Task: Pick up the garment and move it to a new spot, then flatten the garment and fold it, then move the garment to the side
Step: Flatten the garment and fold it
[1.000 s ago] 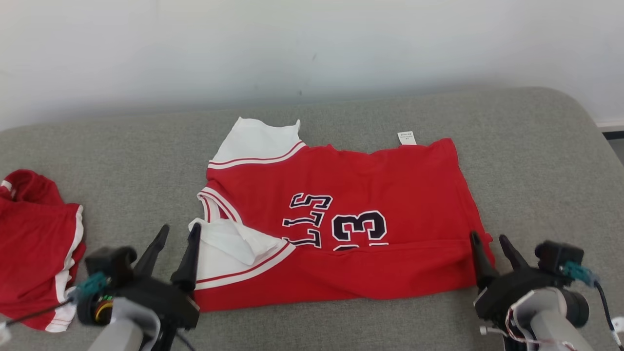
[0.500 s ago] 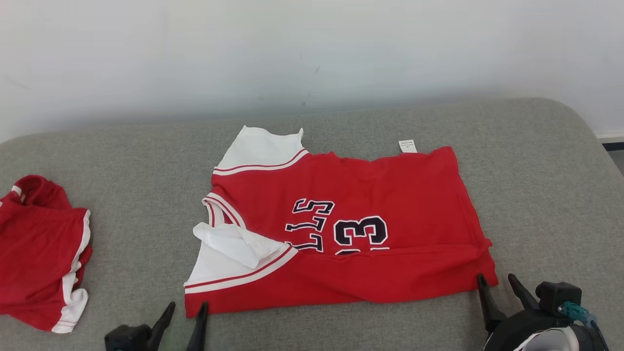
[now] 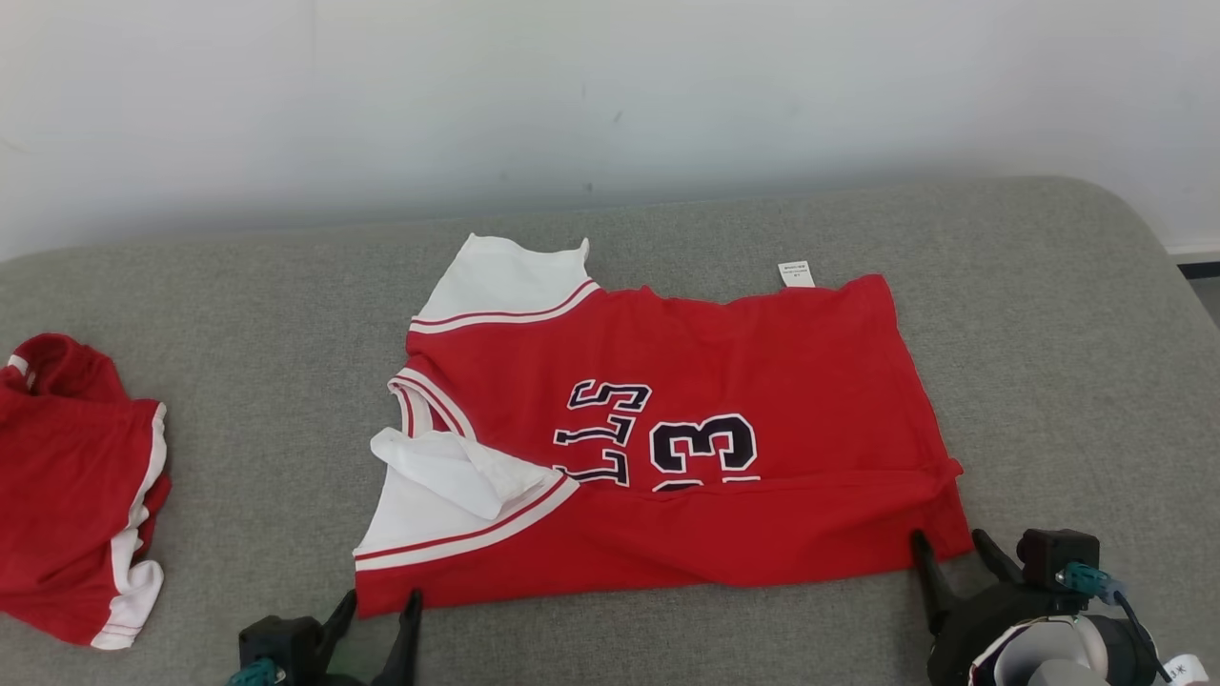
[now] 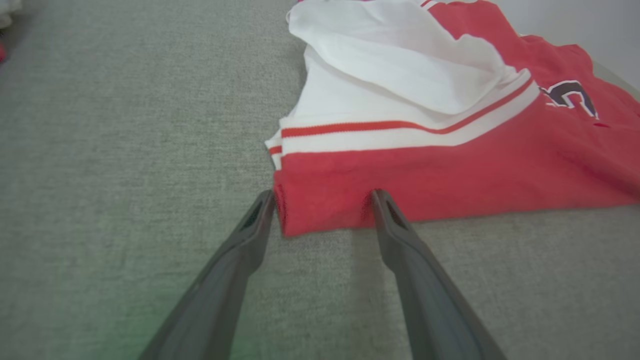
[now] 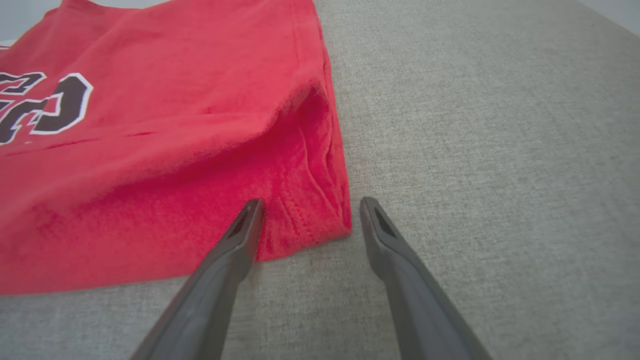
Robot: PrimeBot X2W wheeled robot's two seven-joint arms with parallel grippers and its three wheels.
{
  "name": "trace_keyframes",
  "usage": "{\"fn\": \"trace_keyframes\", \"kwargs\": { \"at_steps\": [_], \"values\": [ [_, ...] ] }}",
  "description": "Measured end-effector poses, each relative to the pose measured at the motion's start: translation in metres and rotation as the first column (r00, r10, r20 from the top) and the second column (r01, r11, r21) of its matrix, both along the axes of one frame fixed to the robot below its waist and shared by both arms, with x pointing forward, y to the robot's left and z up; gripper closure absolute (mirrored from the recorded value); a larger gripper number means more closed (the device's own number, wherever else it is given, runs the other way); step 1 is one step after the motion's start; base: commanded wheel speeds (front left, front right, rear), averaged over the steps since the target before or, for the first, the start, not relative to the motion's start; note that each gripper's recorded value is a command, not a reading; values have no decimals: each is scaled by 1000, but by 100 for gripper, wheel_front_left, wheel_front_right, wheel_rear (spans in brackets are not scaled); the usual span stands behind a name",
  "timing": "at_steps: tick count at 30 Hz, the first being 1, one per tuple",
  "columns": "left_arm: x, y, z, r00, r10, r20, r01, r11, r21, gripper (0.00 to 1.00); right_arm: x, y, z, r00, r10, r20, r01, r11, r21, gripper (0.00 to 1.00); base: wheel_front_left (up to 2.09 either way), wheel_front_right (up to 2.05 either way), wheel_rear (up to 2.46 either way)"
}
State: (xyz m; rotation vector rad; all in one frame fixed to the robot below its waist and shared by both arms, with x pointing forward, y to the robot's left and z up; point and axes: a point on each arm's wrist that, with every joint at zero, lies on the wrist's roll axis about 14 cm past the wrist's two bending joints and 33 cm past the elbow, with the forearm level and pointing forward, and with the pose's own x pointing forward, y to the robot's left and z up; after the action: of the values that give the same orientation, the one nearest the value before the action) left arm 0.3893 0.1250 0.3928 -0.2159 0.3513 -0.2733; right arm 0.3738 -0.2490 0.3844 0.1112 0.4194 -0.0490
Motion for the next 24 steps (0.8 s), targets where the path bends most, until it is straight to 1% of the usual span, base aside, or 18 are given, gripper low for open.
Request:
{"fn": "trace_keyframes", "kwargs": {
  "at_steps": [2, 3, 4, 5, 6, 11, 14, 18, 24],
  "values": [
    [0, -3, -4, 1000, -9, -15, 9, 1000, 4, 0, 1, 2, -2, 1000, 3, -7, -3, 1000, 2, 0, 0, 0, 0],
    [0, -4, -6, 1000, -8, -24, 8, 1000, 3, 8, 2, 3, -2, 1000, 4, -5, -3, 1000, 2, 19, 0, 0, 0],
    [-1, -5, -8, 999, -10, -32, 11, 1000, 4, 70, 2, 4, -2, 1000, 5, -6, -5, 1000, 2, 66, 0, 0, 0],
    [-1, -6, -9, 999, -12, -34, 12, 1000, 5, 100, 2, 6, -2, 1000, 9, -7, -9, 1000, 3, 86, 0, 0, 0],
    [0, -7, -7, 999, -12, -32, 12, 1000, 1, 100, 2, 8, -2, 1000, 12, -2, -12, 1000, 5, 100, 0, 0, 0],
    [-5, -12, -2, 1000, -17, -20, 17, 1000, -13, 100, -1, 10, 2, 1000, 0, 20, -1, 1000, 25, 100, 0, 0, 0],
    [-14, -7, 1, 1000, 2, -13, -3, 1000, -27, 100, -11, 7, 4, 999, -14, 32, 13, 999, 39, 100, 0, 0, 0],
    [-25, 0, 8, 999, 34, 12, -33, 998, -54, 100, -20, 6, 11, 996, -44, 72, 38, 996, 84, 100, 0, 0, 0],
    [-51, 6, 3, 998, 60, 0, -60, 995, -74, 100, -46, 4, 5, 995, -59, 76, 50, 993, 107, 100, 0, 0, 0]
  ]
}}
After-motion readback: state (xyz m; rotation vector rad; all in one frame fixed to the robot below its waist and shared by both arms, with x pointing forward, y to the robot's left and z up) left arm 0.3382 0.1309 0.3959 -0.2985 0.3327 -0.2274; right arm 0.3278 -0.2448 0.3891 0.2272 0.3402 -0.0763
